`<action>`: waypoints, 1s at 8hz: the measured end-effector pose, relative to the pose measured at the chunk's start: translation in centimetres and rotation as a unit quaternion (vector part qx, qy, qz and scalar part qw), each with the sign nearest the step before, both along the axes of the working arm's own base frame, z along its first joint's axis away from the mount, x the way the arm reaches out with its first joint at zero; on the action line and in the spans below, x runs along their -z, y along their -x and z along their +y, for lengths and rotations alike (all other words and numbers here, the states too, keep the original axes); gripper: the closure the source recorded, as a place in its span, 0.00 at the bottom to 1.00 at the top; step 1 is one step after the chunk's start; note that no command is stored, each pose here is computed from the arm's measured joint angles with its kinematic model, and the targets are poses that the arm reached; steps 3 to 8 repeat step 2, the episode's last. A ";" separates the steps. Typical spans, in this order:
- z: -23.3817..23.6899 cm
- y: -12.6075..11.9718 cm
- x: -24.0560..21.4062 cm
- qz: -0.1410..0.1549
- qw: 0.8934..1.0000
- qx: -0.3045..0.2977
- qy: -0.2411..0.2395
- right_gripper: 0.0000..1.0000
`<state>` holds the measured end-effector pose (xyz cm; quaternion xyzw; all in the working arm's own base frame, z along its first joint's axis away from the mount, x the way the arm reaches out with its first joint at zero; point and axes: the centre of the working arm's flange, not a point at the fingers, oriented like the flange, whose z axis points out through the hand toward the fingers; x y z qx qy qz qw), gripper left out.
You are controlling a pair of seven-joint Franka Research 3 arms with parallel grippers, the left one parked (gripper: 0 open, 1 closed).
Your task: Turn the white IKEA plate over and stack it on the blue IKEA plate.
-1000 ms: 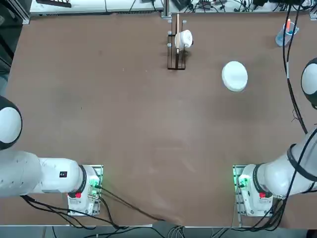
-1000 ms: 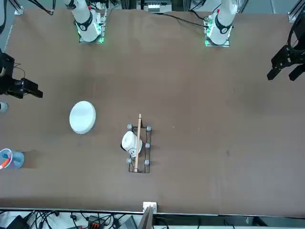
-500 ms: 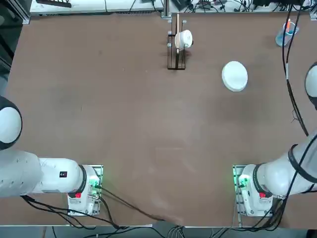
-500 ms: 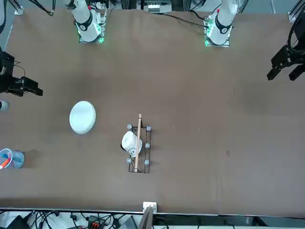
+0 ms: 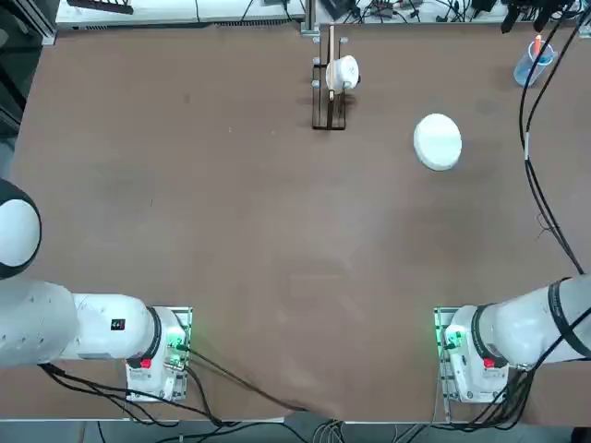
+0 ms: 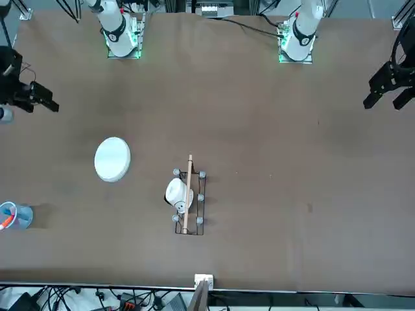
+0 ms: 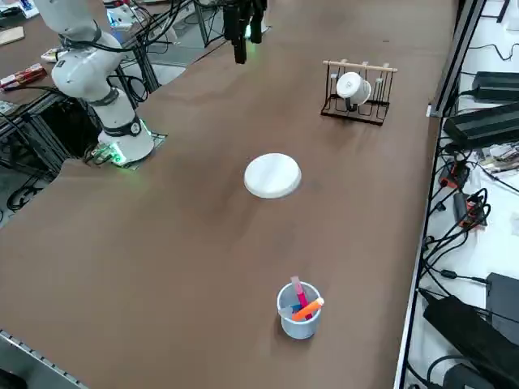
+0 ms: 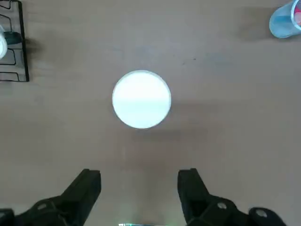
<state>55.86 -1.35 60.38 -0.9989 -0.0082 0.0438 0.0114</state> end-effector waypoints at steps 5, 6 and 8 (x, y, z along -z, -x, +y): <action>0.1 0.0 0.0 0.000 1.000 -0.001 0.000 0.00; 0.1 0.0 0.0 0.000 1.000 -0.001 0.000 0.00; 0.1 0.0 0.0 0.000 1.000 -0.001 0.000 0.00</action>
